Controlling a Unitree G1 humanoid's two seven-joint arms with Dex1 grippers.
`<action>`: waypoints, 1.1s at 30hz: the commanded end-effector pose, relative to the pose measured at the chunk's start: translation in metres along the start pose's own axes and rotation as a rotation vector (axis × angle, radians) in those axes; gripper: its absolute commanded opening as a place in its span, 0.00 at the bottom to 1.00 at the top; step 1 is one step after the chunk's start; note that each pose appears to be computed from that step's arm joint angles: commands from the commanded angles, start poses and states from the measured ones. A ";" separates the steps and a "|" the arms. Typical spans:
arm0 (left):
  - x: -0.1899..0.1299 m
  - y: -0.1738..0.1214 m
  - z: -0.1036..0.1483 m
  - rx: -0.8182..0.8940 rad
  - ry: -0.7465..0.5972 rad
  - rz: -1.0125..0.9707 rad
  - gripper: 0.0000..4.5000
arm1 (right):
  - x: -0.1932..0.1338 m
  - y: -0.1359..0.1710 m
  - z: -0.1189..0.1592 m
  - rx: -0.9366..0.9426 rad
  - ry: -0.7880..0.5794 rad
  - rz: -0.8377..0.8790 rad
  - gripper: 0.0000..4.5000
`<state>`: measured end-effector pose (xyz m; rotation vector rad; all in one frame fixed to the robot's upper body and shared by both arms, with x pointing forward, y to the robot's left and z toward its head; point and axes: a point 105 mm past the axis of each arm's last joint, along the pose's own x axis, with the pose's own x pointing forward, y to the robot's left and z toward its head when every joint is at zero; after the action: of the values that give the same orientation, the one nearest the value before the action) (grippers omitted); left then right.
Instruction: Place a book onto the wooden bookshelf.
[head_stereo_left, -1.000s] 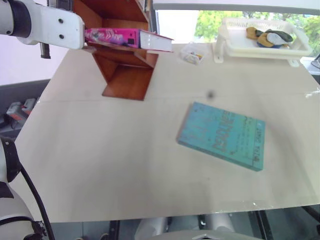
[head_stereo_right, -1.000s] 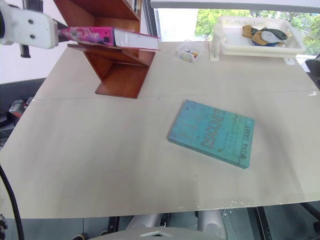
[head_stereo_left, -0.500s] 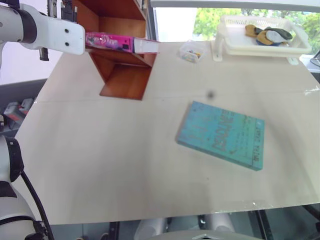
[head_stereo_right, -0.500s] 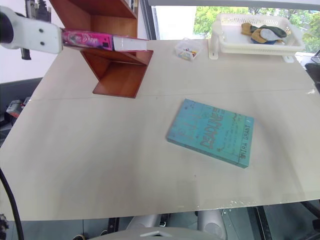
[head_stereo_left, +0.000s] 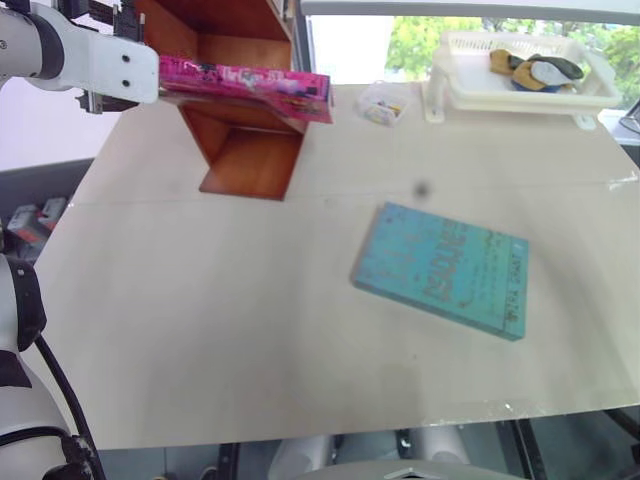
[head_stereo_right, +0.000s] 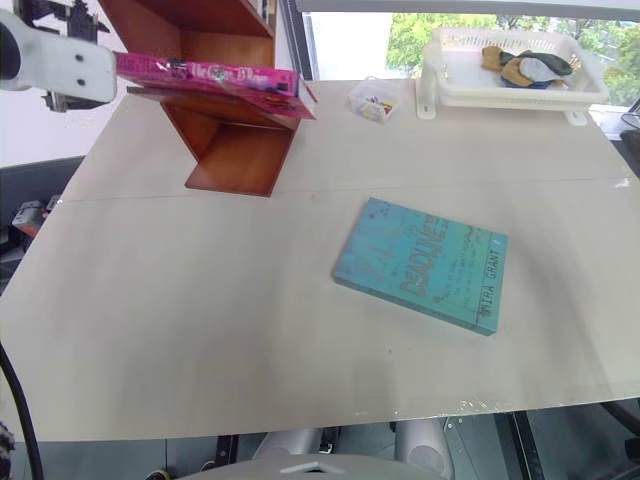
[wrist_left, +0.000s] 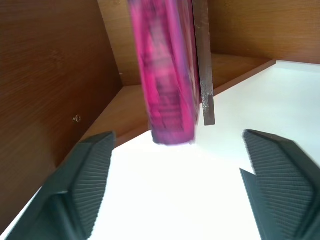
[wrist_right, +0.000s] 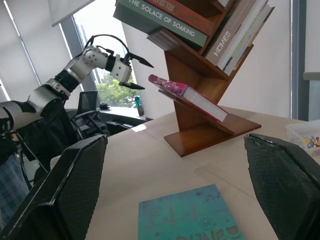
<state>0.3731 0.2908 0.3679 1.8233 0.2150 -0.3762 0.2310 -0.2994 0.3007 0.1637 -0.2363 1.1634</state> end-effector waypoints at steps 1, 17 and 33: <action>-0.022 0.016 -0.007 -0.043 -0.005 0.063 0.99 | 0.001 0.008 0.011 -0.048 -0.022 0.031 1.00; -0.079 -0.007 0.062 -0.537 -0.621 -0.048 0.99 | 0.000 0.010 0.007 -0.033 -0.009 0.005 1.00; -0.054 -0.121 0.117 -1.165 -0.890 -0.360 0.99 | -0.011 0.029 -0.031 0.056 0.089 -0.092 1.00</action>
<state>0.2714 0.2164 0.2524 0.3825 0.0843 -1.0192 0.2108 -0.2911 0.2650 0.2091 -0.1072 1.0881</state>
